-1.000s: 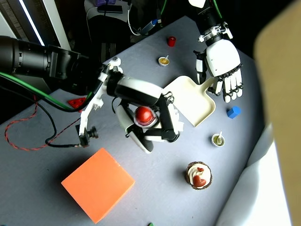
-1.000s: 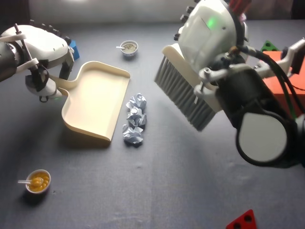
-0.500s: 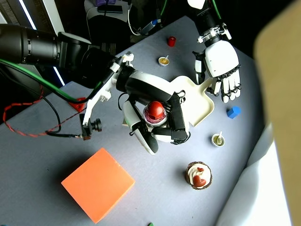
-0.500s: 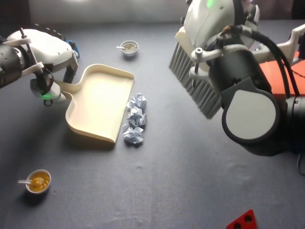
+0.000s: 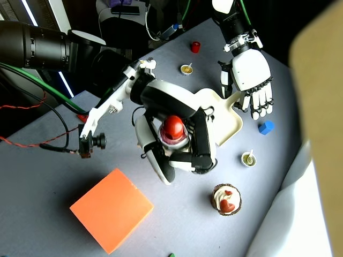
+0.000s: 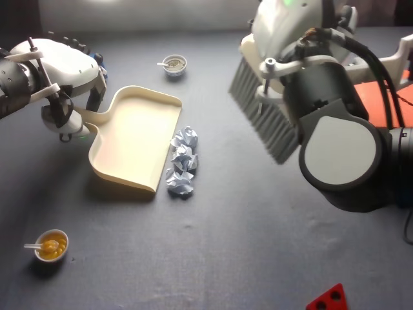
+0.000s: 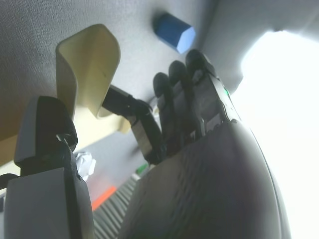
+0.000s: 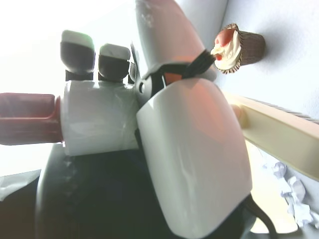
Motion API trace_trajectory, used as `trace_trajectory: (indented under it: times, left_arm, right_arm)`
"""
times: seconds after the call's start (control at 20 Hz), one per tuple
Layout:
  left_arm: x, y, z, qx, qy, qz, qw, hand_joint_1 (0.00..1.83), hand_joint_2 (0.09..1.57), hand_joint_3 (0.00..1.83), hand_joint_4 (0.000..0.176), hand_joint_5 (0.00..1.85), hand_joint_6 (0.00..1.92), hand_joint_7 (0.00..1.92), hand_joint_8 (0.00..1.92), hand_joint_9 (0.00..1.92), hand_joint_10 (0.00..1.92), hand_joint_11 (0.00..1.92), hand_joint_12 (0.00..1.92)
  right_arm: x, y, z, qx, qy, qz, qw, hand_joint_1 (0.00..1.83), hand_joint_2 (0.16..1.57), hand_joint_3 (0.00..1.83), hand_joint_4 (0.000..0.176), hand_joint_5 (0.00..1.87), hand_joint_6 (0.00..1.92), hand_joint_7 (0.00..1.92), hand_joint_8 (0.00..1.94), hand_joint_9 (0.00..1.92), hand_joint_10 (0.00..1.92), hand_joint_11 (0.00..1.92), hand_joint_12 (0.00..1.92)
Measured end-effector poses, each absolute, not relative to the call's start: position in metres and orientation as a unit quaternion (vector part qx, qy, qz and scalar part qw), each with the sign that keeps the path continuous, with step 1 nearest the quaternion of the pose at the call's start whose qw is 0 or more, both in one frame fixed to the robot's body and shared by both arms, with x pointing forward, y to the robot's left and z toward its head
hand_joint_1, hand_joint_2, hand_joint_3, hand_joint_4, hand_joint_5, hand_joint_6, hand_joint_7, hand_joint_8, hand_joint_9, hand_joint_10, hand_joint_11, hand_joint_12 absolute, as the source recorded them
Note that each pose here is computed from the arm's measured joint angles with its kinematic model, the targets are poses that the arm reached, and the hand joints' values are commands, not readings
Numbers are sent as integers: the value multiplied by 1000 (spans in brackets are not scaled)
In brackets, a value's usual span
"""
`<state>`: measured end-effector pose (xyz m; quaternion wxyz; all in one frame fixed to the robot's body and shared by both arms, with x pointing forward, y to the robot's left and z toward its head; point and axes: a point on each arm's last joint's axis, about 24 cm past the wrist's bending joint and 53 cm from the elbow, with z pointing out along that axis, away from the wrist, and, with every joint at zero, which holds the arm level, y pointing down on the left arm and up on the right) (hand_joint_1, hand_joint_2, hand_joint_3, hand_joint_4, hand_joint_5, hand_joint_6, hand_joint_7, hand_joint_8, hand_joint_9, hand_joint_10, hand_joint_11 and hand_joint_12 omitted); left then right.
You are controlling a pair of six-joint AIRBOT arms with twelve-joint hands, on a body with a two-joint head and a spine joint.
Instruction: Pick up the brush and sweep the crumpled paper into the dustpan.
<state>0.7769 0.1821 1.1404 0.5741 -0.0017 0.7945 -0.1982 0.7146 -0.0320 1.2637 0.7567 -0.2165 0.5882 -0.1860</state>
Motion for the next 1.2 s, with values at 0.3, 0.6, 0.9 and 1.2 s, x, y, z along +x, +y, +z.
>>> trace_trajectory:
  times: [0.3, 0.6, 0.9, 1.2]
  left_arm:
    - [777, 182, 1140, 2, 794, -197, 574, 1092, 1150, 0, 0, 919, 1074, 352, 3, 271, 3, 229, 21]
    - [778, 181, 1146, 0, 792, -201, 577, 1074, 1156, 2, 0, 903, 1100, 346, 0, 263, 0, 217, 15]
    - [779, 182, 1147, 0, 791, -199, 578, 1085, 1158, 0, 0, 903, 1101, 365, 7, 277, 8, 229, 21]
    - [781, 182, 1151, -1, 789, -200, 581, 1085, 1156, 1, 0, 906, 1095, 364, 1, 271, 0, 234, 24]
  right_arm:
    - [708, -21, 1271, -220, 580, -184, 762, 1576, 1144, 5, 176, 1028, 1921, 1037, 1941, 995, 1921, 868, 1818]
    - [699, -3, 1265, -266, 555, -264, 743, 1613, 1145, 1, 176, 1045, 1921, 1079, 1941, 1051, 1921, 912, 1816]
    - [689, 19, 1255, -278, 562, -286, 725, 1612, 1142, 0, 176, 1032, 1921, 1089, 1941, 1056, 1921, 908, 1847]
    - [689, -1, 1245, -231, 597, -313, 701, 1594, 1171, 4, 176, 966, 1921, 1017, 1941, 987, 1921, 922, 1921]
